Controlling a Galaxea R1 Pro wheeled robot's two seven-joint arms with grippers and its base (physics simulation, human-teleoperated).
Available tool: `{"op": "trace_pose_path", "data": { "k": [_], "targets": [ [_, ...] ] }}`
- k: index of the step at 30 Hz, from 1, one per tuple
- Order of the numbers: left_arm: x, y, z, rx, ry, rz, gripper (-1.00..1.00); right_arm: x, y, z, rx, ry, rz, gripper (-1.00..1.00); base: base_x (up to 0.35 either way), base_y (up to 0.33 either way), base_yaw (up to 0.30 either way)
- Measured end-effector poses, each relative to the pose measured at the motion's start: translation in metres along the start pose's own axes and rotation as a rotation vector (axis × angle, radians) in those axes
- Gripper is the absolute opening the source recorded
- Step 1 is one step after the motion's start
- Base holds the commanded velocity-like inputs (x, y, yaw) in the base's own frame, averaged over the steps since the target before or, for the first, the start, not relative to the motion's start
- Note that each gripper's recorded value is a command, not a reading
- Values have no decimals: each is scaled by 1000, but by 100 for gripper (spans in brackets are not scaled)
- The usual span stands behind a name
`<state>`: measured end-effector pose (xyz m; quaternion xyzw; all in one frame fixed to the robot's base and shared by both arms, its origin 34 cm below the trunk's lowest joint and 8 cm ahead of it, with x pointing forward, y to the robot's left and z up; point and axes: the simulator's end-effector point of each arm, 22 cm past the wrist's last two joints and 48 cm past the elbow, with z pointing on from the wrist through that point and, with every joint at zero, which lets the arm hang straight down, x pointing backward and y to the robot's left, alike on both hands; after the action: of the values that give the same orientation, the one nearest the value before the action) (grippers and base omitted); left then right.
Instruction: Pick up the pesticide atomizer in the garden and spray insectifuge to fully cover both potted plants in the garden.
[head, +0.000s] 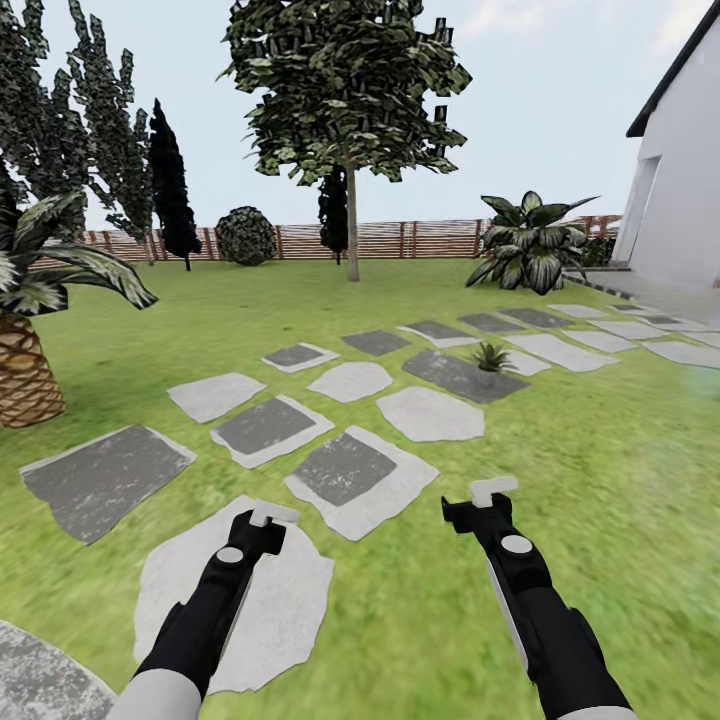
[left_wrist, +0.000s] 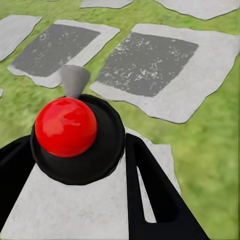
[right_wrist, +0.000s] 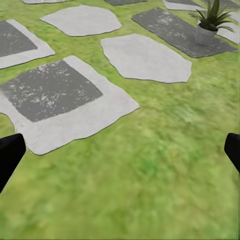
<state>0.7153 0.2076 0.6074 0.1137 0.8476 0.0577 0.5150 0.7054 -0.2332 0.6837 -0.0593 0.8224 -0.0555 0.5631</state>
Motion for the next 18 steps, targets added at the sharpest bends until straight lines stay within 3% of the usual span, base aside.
{"op": "trace_pose_path", "data": {
  "k": [18],
  "targets": [
    [0,-1,0,1,-1,2,-100,0,0,0,0,0,0,100,290,-228,0]
  ]
}}
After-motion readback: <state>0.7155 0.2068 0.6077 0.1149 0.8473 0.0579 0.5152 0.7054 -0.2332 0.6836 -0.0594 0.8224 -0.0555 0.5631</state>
